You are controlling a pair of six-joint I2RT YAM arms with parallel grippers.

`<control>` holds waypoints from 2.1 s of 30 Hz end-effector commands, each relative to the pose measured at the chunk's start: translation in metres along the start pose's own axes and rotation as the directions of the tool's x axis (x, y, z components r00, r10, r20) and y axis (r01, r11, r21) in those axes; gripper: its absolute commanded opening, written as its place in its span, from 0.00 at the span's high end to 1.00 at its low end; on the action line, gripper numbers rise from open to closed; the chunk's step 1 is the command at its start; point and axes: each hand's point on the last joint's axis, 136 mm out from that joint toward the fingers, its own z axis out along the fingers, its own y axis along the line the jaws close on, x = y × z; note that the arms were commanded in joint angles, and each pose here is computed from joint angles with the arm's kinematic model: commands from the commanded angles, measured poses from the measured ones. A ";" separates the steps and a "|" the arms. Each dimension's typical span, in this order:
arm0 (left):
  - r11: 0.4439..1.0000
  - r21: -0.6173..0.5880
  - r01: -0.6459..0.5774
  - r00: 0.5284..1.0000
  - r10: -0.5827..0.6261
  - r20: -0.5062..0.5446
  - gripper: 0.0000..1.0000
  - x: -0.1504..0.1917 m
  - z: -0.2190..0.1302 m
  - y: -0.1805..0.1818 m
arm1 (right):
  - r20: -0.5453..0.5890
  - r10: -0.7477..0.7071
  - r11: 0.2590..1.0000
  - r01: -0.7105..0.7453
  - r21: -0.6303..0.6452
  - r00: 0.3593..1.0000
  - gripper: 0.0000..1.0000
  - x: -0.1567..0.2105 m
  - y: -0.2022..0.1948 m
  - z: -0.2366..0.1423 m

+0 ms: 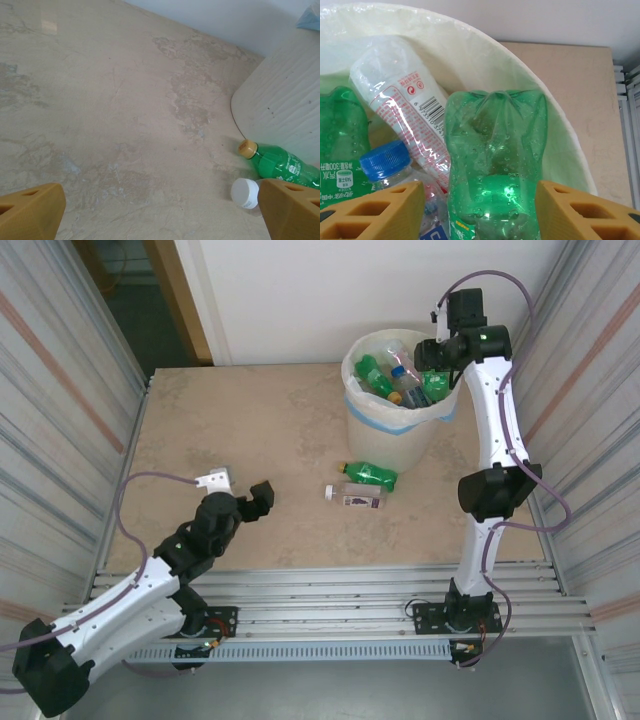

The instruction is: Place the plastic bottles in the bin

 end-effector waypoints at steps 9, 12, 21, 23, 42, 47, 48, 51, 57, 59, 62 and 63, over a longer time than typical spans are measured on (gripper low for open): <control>0.995 0.086 -0.055 0.998 0.056 0.000 0.01 -0.021 0.005 -0.032 | 0.022 0.024 0.997 -0.022 -0.079 0.999 0.41 -0.006 0.017 0.000; 0.994 0.096 -0.057 0.998 0.057 0.001 0.01 -0.021 0.006 -0.035 | 0.053 0.028 0.996 -0.023 -0.086 0.998 0.34 -0.012 0.017 -0.016; 0.993 0.107 -0.048 0.999 0.048 0.004 0.01 -0.021 0.007 -0.037 | 0.138 -0.038 0.995 0.050 -0.084 0.990 0.18 -0.015 0.044 -0.081; 0.993 0.106 -0.044 0.999 0.044 0.006 0.01 -0.021 0.007 -0.037 | 0.159 -0.072 0.994 0.084 -0.072 0.985 0.16 -0.011 0.054 -0.094; 0.997 0.000 0.071 0.996 -0.071 0.056 0.01 -0.012 0.000 0.000 | 0.031 -0.349 0.891 0.342 -0.299 0.937 0.08 0.171 0.171 -0.126; 0.995 -0.012 0.095 0.994 -0.095 0.051 0.01 -0.008 0.000 0.004 | -0.068 -0.434 0.842 0.377 -0.385 0.898 0.10 0.226 0.193 -0.115; 0.995 -0.010 0.099 0.994 -0.098 0.048 0.01 -0.008 0.000 0.004 | -0.090 -0.451 0.837 0.386 -0.387 0.888 0.10 0.235 0.195 -0.110; 0.994 -0.010 0.109 0.993 -0.109 0.040 0.01 -0.005 -0.001 0.005 | -0.160 -0.520 0.814 0.430 -0.390 0.839 0.12 0.265 0.200 -0.092; 0.992 -0.011 0.127 0.991 -0.126 0.048 0.01 -0.005 -0.004 0.008 | -0.231 -0.651 0.751 0.569 -0.335 0.723 0.15 0.298 0.206 -0.053; 0.992 -0.016 0.126 0.991 -0.126 0.050 0.01 -0.005 -0.005 0.010 | -0.245 -0.672 0.736 0.595 -0.323 0.699 0.16 0.302 0.208 -0.039; 0.992 -0.021 0.128 0.990 -0.126 0.055 0.01 -0.006 -0.006 0.012 | -0.260 -0.701 0.713 0.642 -0.284 0.664 0.15 0.304 0.207 -0.021; 0.991 -0.021 0.129 0.990 -0.128 0.055 0.01 -0.005 -0.006 0.012 | -0.261 -0.709 0.705 0.656 -0.269 0.655 0.15 0.303 0.207 -0.016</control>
